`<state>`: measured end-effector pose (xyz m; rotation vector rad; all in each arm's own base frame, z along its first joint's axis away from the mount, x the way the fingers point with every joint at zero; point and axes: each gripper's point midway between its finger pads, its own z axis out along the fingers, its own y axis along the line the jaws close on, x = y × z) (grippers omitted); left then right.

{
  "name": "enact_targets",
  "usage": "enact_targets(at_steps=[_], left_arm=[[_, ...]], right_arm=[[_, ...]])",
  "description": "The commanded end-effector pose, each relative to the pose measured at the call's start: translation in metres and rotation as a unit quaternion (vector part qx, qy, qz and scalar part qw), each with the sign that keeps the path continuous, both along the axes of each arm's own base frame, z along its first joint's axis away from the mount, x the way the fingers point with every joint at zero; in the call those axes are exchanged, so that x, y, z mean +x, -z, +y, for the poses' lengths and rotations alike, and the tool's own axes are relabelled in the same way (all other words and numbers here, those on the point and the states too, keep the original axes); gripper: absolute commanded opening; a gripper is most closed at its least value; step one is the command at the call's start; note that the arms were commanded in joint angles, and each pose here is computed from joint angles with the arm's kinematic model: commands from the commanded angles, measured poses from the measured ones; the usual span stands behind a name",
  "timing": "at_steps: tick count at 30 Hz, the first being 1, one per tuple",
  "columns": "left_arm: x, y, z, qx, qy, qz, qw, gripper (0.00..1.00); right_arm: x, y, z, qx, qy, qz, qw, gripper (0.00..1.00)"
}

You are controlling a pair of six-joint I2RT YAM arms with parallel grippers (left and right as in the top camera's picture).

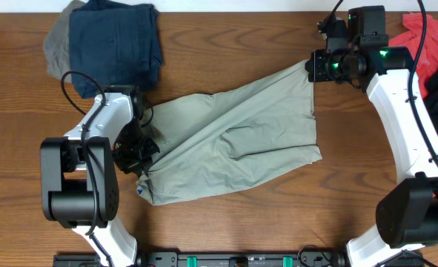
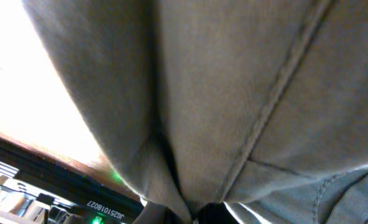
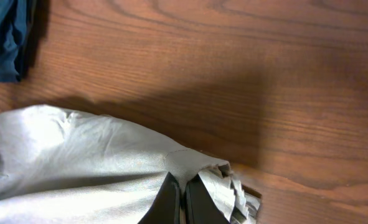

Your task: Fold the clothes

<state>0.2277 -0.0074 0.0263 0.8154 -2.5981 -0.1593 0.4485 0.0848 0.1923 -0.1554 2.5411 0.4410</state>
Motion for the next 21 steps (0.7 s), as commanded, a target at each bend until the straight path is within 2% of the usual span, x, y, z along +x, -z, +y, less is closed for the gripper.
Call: enact_targets(at_steps=[1,6,13,18,21], left_arm=[[0.001,-0.005,0.016,0.036,0.013,-0.002,0.999,0.06],[0.001,-0.005,0.016,0.036,0.013,-0.002,0.999,0.06],[0.001,-0.005,0.016,0.036,0.013,-0.002,0.999,0.07],[-0.001,-0.006,0.016,0.033,0.018,0.002,0.999,0.06],[-0.001,-0.006,0.016,0.032,0.022,0.003,0.999,0.07]], right_arm=[[0.010,-0.011,-0.022,-0.055,0.006,-0.033,0.998,0.01],[0.003,0.013,-0.023,-0.068,-0.012,-0.006,0.998,0.01],[0.007,0.010,-0.025,-0.055,0.013,-0.007,0.998,0.01],[-0.020,0.025,-0.026,-0.055,0.017,0.059,0.997,0.01],[-0.049,0.037,-0.026,-0.051,0.028,0.127,0.990,0.01]])
